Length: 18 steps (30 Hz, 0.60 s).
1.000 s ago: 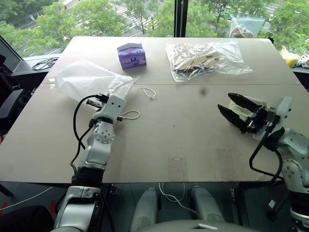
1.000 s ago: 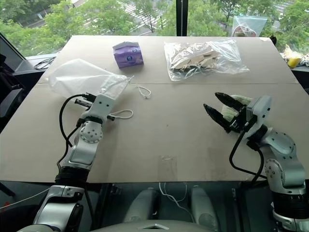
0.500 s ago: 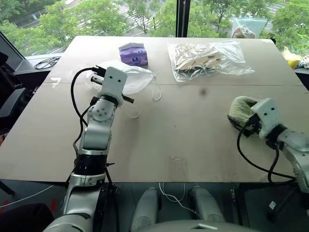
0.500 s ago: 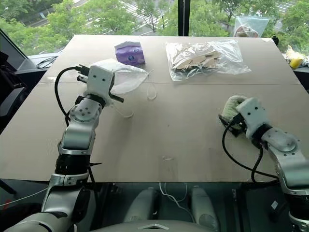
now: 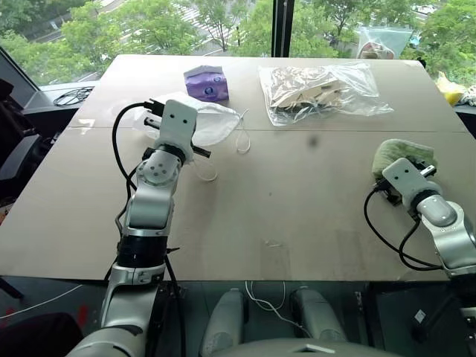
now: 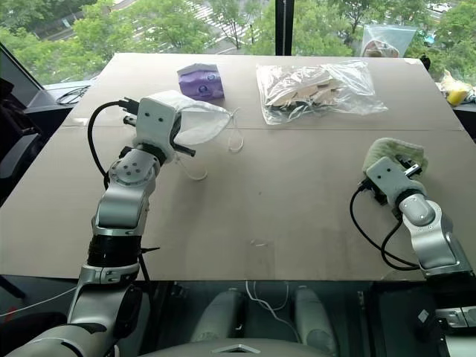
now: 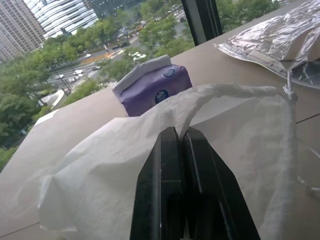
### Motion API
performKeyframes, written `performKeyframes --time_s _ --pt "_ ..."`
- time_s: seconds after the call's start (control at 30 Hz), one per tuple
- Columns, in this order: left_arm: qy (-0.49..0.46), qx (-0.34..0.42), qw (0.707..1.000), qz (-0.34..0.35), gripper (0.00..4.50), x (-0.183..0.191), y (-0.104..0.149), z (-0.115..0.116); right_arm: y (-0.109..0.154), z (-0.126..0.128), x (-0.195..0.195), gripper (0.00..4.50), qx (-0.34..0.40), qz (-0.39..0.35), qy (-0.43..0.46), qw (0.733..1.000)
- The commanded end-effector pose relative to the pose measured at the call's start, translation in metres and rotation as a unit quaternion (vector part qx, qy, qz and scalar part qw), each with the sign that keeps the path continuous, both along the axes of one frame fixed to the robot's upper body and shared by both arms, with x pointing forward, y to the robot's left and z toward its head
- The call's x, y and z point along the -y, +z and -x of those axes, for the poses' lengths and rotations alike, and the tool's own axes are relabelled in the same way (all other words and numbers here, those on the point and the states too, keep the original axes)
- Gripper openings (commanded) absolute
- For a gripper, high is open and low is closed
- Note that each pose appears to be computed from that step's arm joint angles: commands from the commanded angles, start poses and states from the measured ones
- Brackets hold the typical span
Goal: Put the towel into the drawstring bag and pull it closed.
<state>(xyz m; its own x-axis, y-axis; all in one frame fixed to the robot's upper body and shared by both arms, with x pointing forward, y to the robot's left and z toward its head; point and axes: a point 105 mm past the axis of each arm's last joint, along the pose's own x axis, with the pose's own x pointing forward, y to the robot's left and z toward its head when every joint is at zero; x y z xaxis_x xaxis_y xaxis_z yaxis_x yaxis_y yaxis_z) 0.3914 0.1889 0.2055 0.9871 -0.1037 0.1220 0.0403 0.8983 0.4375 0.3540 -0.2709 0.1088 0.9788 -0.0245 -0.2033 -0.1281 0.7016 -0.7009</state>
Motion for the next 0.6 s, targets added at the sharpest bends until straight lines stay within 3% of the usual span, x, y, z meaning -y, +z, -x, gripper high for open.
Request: performKeyframes --time_s 0.03,0.2,0.33,0.53,0.6 --pt "-0.006 0.026 1.000 0.001 0.00 0.001 0.013 0.002 -0.006 -0.006 0.021 4.44 -0.006 -0.146 -0.092 0.985" --pt "-0.018 0.026 0.999 0.005 0.00 0.006 0.012 0.001 -0.015 -0.015 0.026 4.44 -0.036 -0.247 -0.119 0.961" --pt "-0.033 0.030 0.999 0.014 0.00 0.010 0.013 0.000 -0.020 -0.017 0.035 2.81 -0.050 -0.301 -0.143 0.942" --pt "-0.062 0.024 0.994 0.084 0.00 0.014 0.016 0.000 0.005 -0.026 0.037 0.07 0.003 -0.324 -0.131 0.937" --pt "-0.091 0.015 0.988 0.123 0.00 0.019 0.018 0.000 0.019 -0.029 0.029 0.03 0.026 -0.341 -0.107 0.934"
